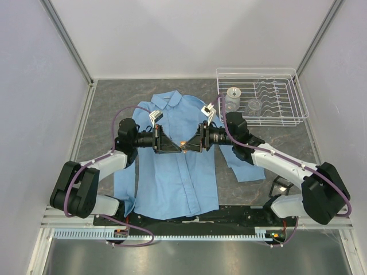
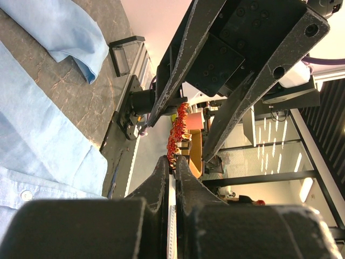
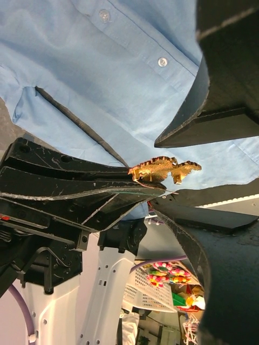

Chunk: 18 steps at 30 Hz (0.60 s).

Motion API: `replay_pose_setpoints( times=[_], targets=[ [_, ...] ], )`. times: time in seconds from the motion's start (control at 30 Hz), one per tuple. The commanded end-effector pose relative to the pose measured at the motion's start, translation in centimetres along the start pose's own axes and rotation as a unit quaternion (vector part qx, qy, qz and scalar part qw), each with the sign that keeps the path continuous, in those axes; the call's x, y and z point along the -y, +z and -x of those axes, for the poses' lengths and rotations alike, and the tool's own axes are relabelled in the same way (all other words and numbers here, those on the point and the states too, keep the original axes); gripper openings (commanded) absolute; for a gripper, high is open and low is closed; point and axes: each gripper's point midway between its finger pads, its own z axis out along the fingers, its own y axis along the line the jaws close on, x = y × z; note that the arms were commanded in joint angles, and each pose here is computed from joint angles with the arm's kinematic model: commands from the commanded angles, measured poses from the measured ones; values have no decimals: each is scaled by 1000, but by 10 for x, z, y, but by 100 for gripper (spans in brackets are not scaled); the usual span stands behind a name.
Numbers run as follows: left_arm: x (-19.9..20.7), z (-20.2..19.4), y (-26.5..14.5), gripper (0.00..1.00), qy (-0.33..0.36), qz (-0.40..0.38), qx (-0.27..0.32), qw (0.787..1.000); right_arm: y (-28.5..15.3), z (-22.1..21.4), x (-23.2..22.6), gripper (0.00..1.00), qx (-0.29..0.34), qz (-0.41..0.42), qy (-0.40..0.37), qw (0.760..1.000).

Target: Remove the brooch from the garment

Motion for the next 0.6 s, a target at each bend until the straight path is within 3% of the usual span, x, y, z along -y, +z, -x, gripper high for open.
replay_pose_setpoints(
  times=[0.0,0.2,0.43,0.57],
  targets=[
    [15,4,-1,2,54,-16,-5,998,4,21,-15,51,21,25,-28,999],
    [16,3,0,2,54,-16,-7,998,5,18,-11,43,16,21,-29,999],
    [15,5,0,2,54,-16,-5,998,8,16,-9,43,11,12,-36,999],
    [15,4,0,2,53,-16,-6,998,8,16,-8,38,11,11,-37,999]
  ],
)
